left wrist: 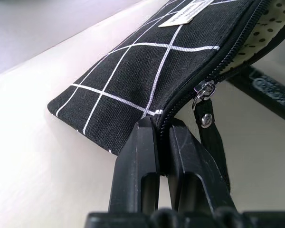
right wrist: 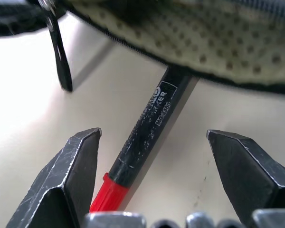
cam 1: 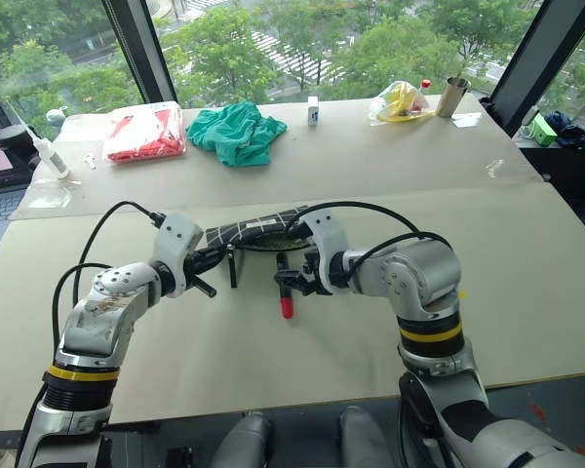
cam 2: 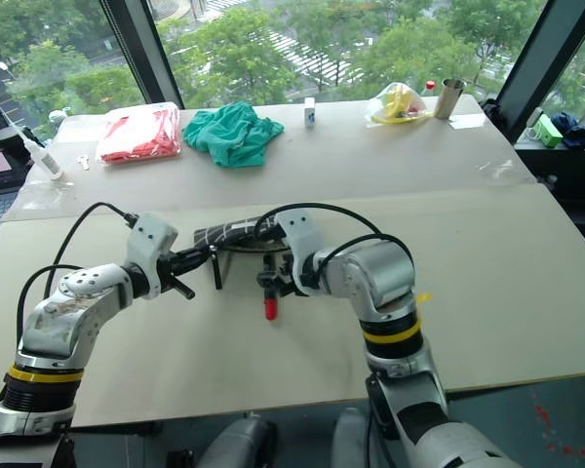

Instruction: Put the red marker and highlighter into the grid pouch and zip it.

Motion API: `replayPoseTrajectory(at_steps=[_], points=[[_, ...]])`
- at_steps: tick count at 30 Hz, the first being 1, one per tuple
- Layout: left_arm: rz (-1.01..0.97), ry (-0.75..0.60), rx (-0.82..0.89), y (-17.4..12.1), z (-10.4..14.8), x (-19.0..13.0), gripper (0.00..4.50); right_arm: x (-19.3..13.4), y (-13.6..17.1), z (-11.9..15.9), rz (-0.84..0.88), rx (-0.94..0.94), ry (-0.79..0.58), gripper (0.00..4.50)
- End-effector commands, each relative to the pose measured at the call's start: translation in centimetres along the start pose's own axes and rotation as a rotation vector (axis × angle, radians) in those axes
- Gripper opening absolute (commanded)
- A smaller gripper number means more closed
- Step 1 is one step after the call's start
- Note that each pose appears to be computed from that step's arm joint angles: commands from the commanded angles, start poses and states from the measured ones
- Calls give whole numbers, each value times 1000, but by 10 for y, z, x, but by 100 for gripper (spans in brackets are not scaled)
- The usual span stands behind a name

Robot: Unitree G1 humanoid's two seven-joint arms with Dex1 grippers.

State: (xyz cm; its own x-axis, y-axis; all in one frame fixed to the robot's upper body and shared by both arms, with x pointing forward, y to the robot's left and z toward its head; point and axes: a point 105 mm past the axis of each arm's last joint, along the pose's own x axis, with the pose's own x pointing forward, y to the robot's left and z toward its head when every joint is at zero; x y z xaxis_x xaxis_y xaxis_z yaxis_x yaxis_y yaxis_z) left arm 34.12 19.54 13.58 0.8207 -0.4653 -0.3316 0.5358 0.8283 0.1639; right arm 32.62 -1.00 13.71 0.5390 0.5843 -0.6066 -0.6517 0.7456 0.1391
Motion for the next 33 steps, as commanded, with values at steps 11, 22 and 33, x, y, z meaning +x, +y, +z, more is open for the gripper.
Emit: replayPoseTrajectory(at_steps=[11,22,33], points=[[-7,-27,44,17,14,-21,0,31,-6,-6,-136,-245,27,330],[-6,-49,42,15,21,-25,0,25,-34,-3,-182,-297,-45,49],[-56,-38,4,6,15,-19,0,-90,32,23,357,-895,-390,49]])
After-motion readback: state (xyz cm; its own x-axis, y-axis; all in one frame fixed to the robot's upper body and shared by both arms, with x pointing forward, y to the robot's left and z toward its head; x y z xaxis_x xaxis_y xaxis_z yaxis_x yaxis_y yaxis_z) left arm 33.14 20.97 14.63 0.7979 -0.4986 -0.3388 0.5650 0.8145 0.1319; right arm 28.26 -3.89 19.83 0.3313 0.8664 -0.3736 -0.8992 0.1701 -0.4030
